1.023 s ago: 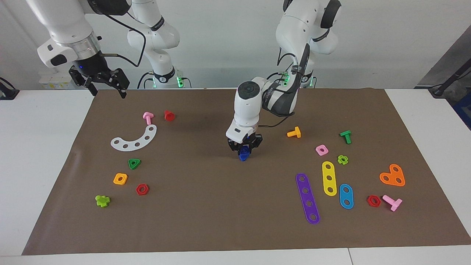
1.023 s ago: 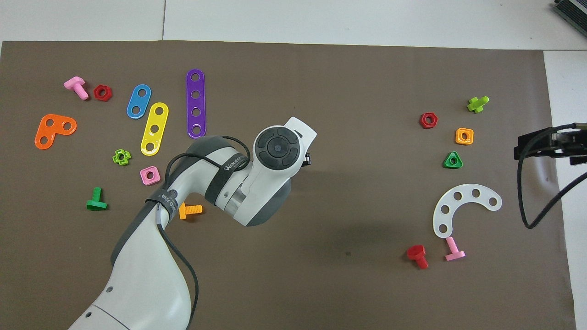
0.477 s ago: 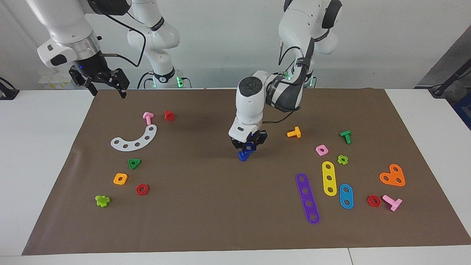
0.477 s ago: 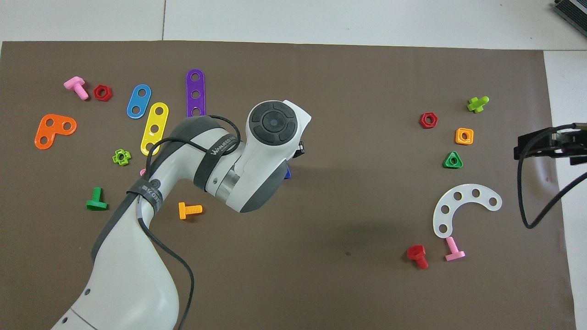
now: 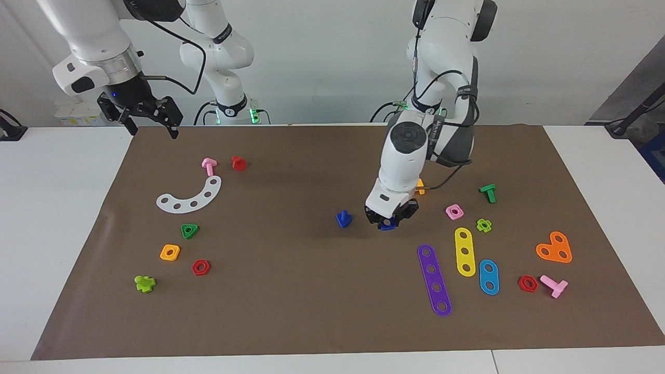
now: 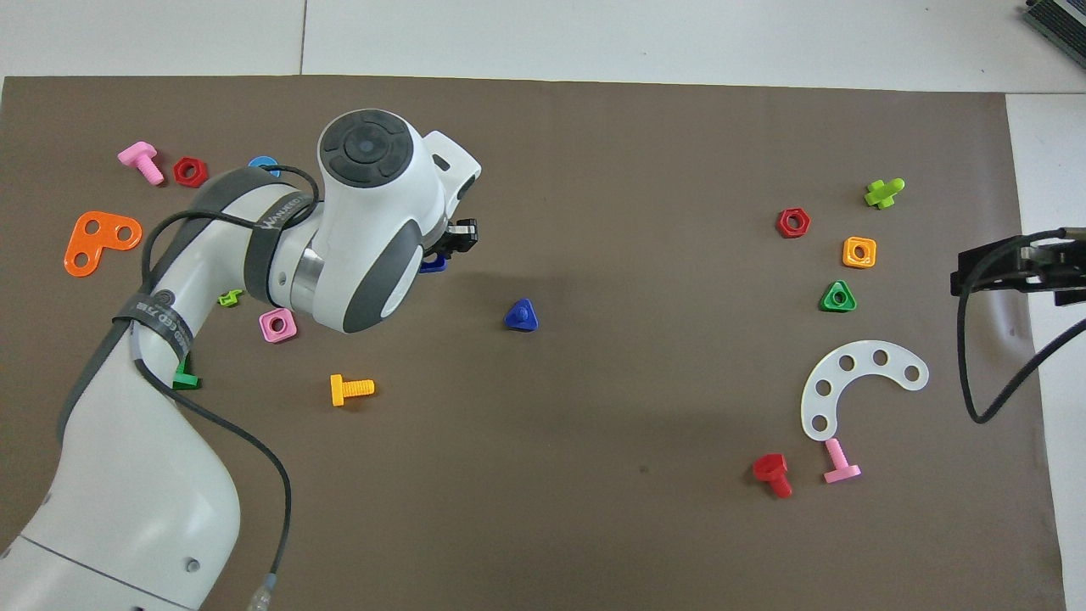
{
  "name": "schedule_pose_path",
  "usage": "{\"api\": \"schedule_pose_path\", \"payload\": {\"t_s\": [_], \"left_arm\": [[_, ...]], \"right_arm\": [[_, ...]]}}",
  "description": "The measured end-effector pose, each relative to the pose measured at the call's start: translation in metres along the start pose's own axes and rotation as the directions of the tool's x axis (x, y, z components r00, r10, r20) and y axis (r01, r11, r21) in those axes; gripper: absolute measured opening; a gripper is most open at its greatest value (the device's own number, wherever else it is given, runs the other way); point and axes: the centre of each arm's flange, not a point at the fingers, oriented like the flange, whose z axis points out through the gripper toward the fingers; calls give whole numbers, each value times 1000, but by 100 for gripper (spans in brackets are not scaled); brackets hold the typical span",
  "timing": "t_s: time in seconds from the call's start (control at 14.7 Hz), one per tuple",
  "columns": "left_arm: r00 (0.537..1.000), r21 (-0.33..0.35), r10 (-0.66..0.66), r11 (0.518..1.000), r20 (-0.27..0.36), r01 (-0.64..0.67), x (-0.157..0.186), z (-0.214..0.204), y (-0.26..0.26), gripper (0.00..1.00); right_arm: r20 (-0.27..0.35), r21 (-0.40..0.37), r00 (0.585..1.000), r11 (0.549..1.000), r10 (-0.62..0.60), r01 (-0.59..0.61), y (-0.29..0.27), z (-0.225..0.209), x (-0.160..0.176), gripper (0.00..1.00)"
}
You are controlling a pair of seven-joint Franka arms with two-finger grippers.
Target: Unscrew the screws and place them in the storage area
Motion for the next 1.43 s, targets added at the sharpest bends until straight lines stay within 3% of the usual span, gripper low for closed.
{"api": "schedule_pose_path", "payload": {"t_s": [0.2,0.41,0.75,0.82,1.09,1.23,1.43], "left_arm": [[997,5,75,997,36,-75,15,19,-56,48],[986,2,152,988,68,-153,8,51,-101,48],[970,-2,214,977,112,-215,-25,76,-113,51],[971,-4,215,976,107,-216,-26,74,-113,58],[983,-26,178,984,51,-177,-15,42,-126,99],[988,-28,151,988,21,-150,-5,9,-144,100],[990,-27,141,990,29,-140,9,-58,-191,100]], "right_arm": [[-30,38,999,999,-12,13,-11,6,4,100],[-62,54,996,996,-64,67,-54,24,6,100],[-110,79,993,996,-35,44,-183,76,14,100],[-117,86,993,996,-24,34,-213,93,14,100],[-136,110,991,994,-1,16,-311,157,7,100],[-147,117,989,993,-12,30,-337,183,5,100],[-159,124,986,991,-38,58,-372,216,-3,100]]}}
